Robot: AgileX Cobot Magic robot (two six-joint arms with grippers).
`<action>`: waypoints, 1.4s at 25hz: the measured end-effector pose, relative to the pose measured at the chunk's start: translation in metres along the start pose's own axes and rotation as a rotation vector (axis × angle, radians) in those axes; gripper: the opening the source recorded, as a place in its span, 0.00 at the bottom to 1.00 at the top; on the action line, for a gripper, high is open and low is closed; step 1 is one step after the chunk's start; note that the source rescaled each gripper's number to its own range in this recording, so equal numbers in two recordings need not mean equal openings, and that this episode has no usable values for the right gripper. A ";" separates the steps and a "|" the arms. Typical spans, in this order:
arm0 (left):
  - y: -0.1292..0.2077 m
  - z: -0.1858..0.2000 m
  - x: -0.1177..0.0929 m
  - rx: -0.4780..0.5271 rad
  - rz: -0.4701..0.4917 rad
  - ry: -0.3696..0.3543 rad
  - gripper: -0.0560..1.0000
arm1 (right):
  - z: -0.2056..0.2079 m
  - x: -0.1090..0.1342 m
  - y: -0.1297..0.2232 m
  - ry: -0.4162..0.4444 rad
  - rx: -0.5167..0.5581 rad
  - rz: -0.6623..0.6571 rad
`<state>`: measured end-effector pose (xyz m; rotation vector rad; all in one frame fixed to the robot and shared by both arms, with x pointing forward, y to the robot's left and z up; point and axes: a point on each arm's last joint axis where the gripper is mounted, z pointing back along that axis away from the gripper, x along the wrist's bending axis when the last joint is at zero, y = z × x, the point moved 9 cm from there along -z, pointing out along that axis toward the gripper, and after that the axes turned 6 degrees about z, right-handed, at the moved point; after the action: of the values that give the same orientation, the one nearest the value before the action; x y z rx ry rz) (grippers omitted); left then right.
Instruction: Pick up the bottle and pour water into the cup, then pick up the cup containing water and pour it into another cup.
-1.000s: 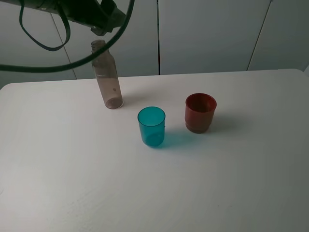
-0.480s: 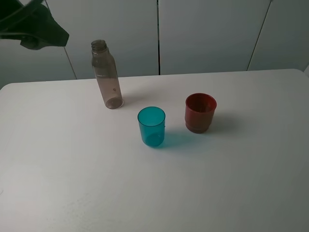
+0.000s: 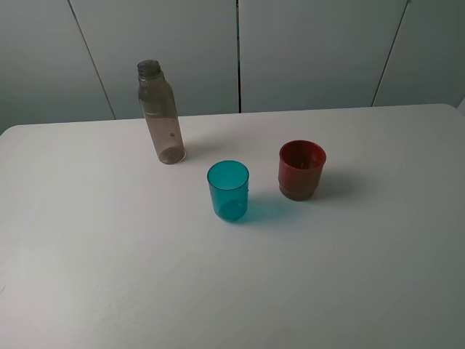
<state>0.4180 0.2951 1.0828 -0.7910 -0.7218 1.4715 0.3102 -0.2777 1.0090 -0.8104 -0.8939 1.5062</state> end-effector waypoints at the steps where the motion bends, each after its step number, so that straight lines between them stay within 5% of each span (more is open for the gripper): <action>1: 0.007 0.008 0.005 -0.013 0.024 -0.017 0.97 | 0.000 0.000 0.000 0.000 0.000 0.000; 8: 0.054 0.051 0.014 -0.063 0.105 -0.094 0.97 | 0.000 0.000 0.000 0.000 0.000 0.000; 14: 0.087 0.059 0.007 -0.093 0.150 -0.074 0.97 | 0.000 0.000 0.000 0.000 0.000 0.000; 20: 0.112 0.052 0.003 -0.148 0.097 -0.058 0.97 | 0.000 0.000 0.000 0.000 0.000 0.000; 35: 0.119 0.047 0.010 -0.129 0.141 -0.073 0.97 | 0.000 0.000 0.000 0.000 0.000 0.000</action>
<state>0.3116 0.3006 1.0118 -0.9052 -0.8375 1.5989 0.3102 -0.2777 1.0090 -0.8104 -0.8939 1.5062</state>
